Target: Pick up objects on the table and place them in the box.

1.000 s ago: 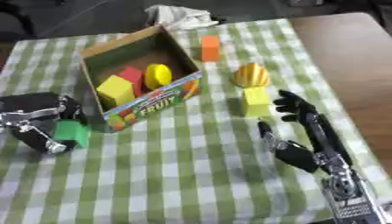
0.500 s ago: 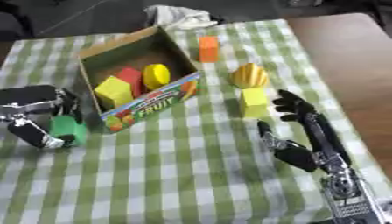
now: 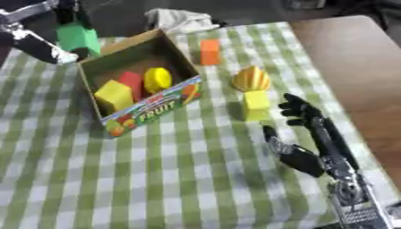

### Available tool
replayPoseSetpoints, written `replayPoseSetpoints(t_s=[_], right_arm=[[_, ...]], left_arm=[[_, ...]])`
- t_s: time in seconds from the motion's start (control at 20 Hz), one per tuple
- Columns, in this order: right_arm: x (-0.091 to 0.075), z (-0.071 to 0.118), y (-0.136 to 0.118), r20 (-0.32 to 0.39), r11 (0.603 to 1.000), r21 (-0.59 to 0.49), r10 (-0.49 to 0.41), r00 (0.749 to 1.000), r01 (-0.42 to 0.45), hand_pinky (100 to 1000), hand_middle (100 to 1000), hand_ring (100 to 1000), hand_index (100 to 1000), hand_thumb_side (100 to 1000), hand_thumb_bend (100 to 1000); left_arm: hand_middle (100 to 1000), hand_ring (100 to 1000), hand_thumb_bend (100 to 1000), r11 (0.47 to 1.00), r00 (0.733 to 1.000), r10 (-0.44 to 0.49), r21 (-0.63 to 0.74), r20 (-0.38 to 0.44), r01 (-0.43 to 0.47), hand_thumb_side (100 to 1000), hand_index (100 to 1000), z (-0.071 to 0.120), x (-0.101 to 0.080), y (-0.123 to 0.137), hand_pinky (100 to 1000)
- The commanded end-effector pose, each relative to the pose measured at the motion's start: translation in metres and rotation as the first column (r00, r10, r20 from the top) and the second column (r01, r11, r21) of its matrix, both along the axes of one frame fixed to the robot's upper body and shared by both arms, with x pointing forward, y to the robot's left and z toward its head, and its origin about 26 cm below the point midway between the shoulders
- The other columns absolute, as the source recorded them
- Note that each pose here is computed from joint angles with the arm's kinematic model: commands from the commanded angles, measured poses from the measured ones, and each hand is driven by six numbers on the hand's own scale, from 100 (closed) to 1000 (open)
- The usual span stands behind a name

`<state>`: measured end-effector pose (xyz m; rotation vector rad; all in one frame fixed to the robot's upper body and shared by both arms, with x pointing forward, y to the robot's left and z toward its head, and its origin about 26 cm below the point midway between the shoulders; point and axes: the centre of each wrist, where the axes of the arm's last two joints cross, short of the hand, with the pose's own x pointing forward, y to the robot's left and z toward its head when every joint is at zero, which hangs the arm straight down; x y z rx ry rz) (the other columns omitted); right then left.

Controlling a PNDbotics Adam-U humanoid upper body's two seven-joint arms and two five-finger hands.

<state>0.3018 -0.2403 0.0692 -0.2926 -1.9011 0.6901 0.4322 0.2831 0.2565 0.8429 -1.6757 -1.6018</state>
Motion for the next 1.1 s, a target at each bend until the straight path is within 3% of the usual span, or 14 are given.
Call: replayPoseSetpoints(t_s=[0.05,0.3,0.35,0.6,0.65,0.85,1.1], right_arm=[[0.001,0.006,0.0,0.018,1.0,0.0,0.008,1.0,-0.008,738,776,797,933,328,312],[0.001,0.005,0.001,0.017,1.0,0.002,0.015,1.0,-0.015,738,775,797,933,328,312],[0.001,0.005,0.001,0.017,1.0,0.003,0.015,1.0,-0.015,738,775,797,933,328,313],[0.001,0.006,0.001,0.018,1.0,0.004,0.014,1.0,-0.014,738,775,797,932,326,315],[0.001,0.006,0.001,0.018,1.0,0.003,0.014,1.0,-0.014,738,775,797,932,327,314],[0.002,0.007,0.0,0.023,1.0,-0.002,0.009,1.0,-0.009,739,775,797,931,324,316],[0.007,0.017,-0.006,0.046,0.998,-0.058,0.015,0.999,-0.013,741,778,799,932,322,301]], left_arm=[[530,550,381,0.999,0.998,0.05,-0.019,0.035,-0.049,100,701,-0.012,0.02,-0.002,582],[588,603,443,0.997,0.997,0.075,-0.032,0.029,-0.074,127,750,-0.04,0.037,-0.01,623],[601,614,426,0.997,0.997,0.076,-0.024,0.017,-0.075,157,760,-0.045,0.039,-0.012,631],[746,740,593,0.998,0.997,0.068,0.013,-0.028,-0.067,428,879,-0.054,0.039,-0.009,725],[753,745,607,0.998,0.997,0.067,0.006,-0.029,-0.067,427,882,-0.052,0.037,-0.007,728],[751,744,570,0.994,0.999,0.05,-0.097,0.006,-0.049,438,880,-0.037,0.023,0.002,718],[716,713,518,0.949,0.996,0.032,-0.316,0.083,-0.004,418,861,-0.013,-0.019,0.02,692]])
